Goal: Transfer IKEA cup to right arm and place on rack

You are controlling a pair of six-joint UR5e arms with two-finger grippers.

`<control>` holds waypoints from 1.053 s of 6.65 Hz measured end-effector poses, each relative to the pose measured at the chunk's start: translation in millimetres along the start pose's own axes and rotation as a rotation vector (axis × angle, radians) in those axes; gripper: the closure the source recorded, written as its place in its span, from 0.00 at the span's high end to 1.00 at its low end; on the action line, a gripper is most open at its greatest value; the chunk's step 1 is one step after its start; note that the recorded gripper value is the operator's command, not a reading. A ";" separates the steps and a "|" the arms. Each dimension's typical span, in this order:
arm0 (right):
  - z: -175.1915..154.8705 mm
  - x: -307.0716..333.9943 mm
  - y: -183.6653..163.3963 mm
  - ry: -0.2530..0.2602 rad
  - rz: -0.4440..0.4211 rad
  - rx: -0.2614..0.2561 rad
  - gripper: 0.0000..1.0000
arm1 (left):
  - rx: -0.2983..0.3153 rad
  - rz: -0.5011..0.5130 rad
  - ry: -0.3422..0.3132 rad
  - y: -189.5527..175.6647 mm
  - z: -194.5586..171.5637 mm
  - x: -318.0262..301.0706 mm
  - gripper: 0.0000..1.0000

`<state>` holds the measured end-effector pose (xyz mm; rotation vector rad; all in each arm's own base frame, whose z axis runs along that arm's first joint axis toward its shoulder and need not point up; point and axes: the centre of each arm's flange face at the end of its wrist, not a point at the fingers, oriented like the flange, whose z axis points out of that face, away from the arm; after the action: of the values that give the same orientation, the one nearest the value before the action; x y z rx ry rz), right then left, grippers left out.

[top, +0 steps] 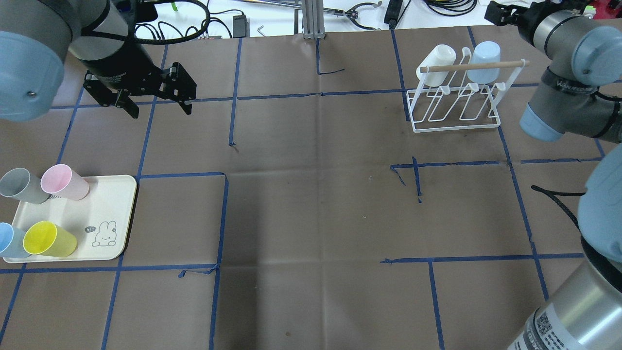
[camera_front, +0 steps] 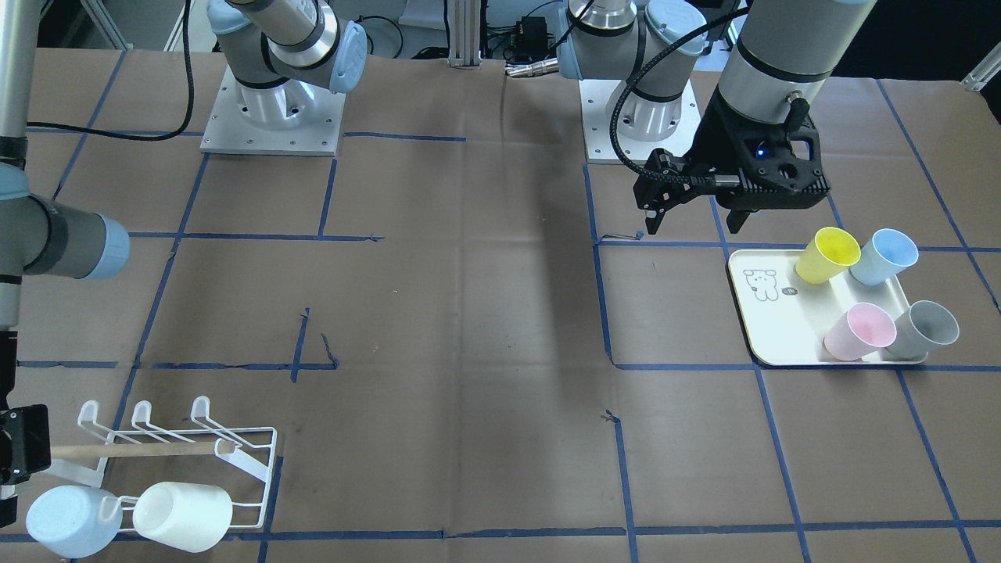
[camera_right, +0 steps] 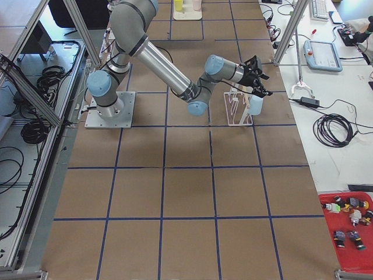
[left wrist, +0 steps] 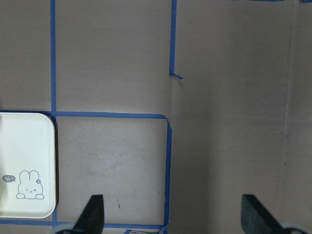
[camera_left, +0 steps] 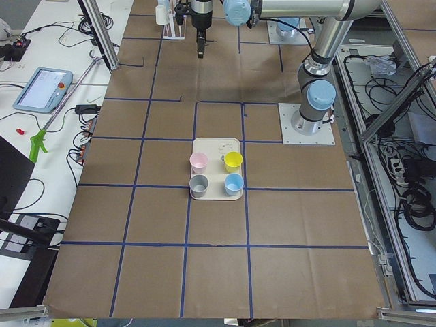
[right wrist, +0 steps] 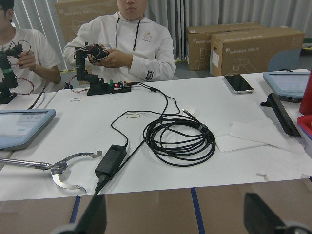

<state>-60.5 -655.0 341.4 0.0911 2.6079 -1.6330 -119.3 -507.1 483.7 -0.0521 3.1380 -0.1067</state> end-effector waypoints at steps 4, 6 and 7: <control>-61.3 -52.9 -29.7 0.027 0.082 -0.513 1.00 | -0.004 0.000 0.000 0.5 1.8 0.0 1.00; -86.6 -105.3 -33.5 0.028 0.059 -0.734 1.00 | -0.005 0.000 0.000 0.7 2.5 0.0 1.00; -100.4 -133.9 -43.7 0.034 0.045 -0.820 1.00 | -0.005 0.000 0.000 0.6 2.4 0.0 1.00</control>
<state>67.0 -585.9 435.7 0.1280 3.0287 -0.4523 -119.3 -506.6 481.3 -0.0522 3.1383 -0.0991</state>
